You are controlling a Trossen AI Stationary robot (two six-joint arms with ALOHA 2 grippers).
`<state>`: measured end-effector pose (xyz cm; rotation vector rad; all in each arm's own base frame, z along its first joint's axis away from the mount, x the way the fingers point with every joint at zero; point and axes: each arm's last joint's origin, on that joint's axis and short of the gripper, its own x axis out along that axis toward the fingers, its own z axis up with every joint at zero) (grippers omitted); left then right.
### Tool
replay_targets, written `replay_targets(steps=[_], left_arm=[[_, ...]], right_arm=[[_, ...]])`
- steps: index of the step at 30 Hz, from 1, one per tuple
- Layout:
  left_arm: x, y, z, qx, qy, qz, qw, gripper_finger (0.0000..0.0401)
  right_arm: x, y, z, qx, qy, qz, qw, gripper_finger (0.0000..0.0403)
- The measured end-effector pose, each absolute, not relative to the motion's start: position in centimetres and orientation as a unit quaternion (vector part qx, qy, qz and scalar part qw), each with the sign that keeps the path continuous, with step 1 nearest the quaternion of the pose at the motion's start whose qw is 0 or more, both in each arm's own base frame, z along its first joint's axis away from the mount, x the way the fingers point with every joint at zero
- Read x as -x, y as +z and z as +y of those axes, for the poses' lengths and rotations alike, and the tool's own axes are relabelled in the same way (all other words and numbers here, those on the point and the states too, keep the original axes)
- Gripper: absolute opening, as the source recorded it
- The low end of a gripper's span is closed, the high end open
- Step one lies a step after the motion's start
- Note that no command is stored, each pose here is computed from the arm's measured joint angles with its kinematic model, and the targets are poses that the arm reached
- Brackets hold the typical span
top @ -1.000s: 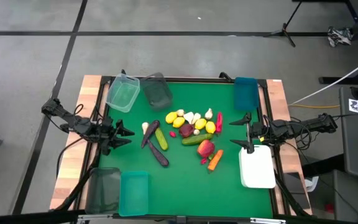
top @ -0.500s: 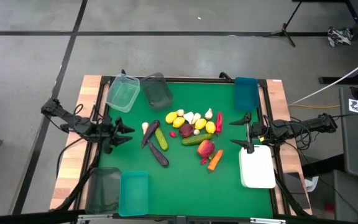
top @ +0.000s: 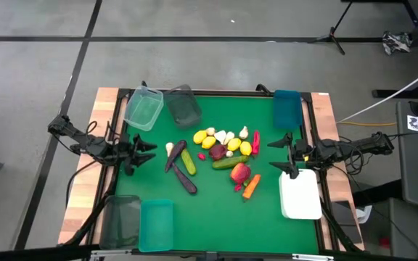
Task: Sort produce into baskets
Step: Put the garlic into the green bin
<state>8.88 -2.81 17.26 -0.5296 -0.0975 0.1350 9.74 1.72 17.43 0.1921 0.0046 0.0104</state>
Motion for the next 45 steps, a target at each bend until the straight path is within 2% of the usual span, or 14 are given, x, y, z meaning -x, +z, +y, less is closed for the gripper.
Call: replay_targets(steps=[6,12,17,22,27,32,37,45], left_arm=[[-8.8,17.8,-2.7,0.271,0.068,-0.07,0.958,0.0226],[-8.4,21.2,-2.6,0.259,0.032,-0.141,0.955,0.0226],[-9.1,24.1,-2.9,0.215,0.062,-0.12,0.967,0.0226],[-11.4,26.3,-3.8,0.166,0.145,-0.026,0.975,0.0226],[-14.8,27.0,-4.3,0.15,0.23,0.102,0.956,0.0226],[-18.1,26.7,-2.9,0.169,0.33,0.212,0.904,0.0226],[-20.2,25.4,-0.4,0.228,0.363,0.312,0.848,0.0226],[-20.1,22.8,3.6,0.271,0.418,0.424,0.756,0.0226]], right_arm=[[-9.7,17.5,1.5,-0.099,-0.028,-0.005,0.995,0.0376],[-9.7,17.9,1.3,-0.104,-0.063,-0.026,0.992,0.0376],[-9.7,17.9,1.1,-0.104,-0.092,-0.026,0.99,0.0376],[-9.6,17.9,1.1,-0.103,-0.103,-0.025,0.989,0.0376],[-9.6,17.6,1.1,-0.098,-0.105,-0.011,0.99,0.0376],[-9.6,17.4,1.1,-0.116,-0.109,-0.002,0.987,0.0376],[-9.6,17.4,1.1,-0.124,-0.106,0.0,0.987,0.0376],[-9.6,17.4,1.1,-0.124,-0.106,0.001,0.987,0.0376]])
